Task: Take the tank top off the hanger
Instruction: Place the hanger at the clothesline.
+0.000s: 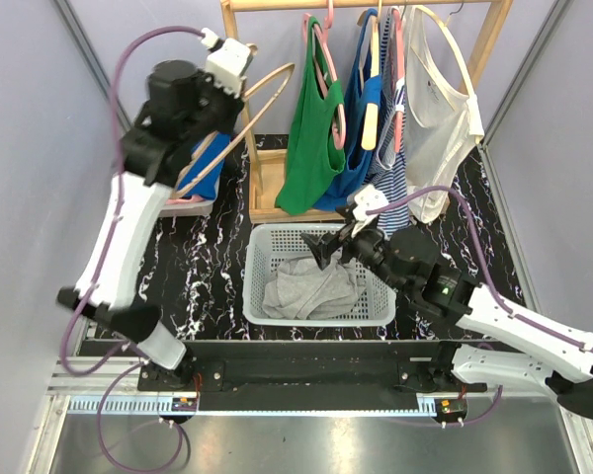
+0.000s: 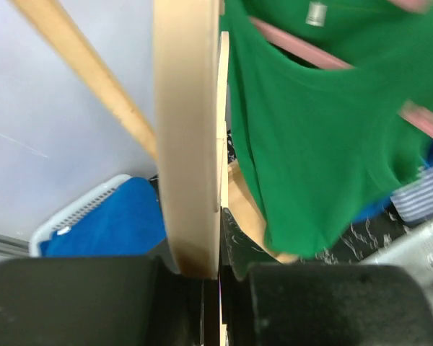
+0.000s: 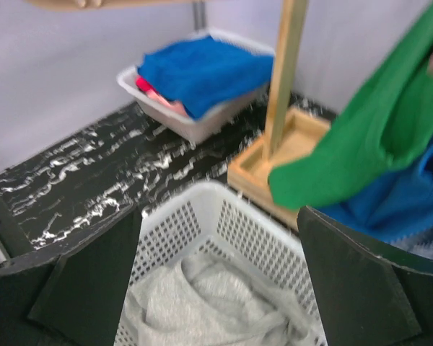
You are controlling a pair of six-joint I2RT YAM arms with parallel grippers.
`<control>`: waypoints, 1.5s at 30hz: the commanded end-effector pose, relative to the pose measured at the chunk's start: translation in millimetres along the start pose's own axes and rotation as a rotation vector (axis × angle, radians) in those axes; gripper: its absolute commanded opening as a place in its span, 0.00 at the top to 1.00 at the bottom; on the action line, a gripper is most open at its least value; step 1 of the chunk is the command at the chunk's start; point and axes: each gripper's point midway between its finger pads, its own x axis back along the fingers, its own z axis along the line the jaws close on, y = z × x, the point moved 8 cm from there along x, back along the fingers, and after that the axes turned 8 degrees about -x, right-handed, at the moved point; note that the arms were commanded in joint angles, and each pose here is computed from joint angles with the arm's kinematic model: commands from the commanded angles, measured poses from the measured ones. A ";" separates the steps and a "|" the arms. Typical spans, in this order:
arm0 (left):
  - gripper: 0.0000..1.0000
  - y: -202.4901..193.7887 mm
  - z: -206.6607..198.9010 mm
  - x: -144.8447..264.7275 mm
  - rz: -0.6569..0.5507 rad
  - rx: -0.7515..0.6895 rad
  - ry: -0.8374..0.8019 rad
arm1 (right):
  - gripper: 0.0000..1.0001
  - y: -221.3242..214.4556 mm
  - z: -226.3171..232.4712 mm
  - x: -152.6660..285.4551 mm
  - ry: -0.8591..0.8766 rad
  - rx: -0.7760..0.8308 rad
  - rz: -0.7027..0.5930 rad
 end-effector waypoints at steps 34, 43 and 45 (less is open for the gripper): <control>1.00 -16.5 -108.9 208.3 -0.115 -0.269 -1.039 | 0.11 102.8 47.6 16.7 0.473 0.315 0.087; 1.00 -20.6 -115.5 210.2 -0.104 -0.263 -1.079 | 0.34 99.5 48.6 15.0 0.476 0.300 0.104; 1.00 -23.9 -117.0 208.0 -0.090 -0.267 -1.084 | 0.47 100.4 49.2 15.2 0.479 0.297 0.104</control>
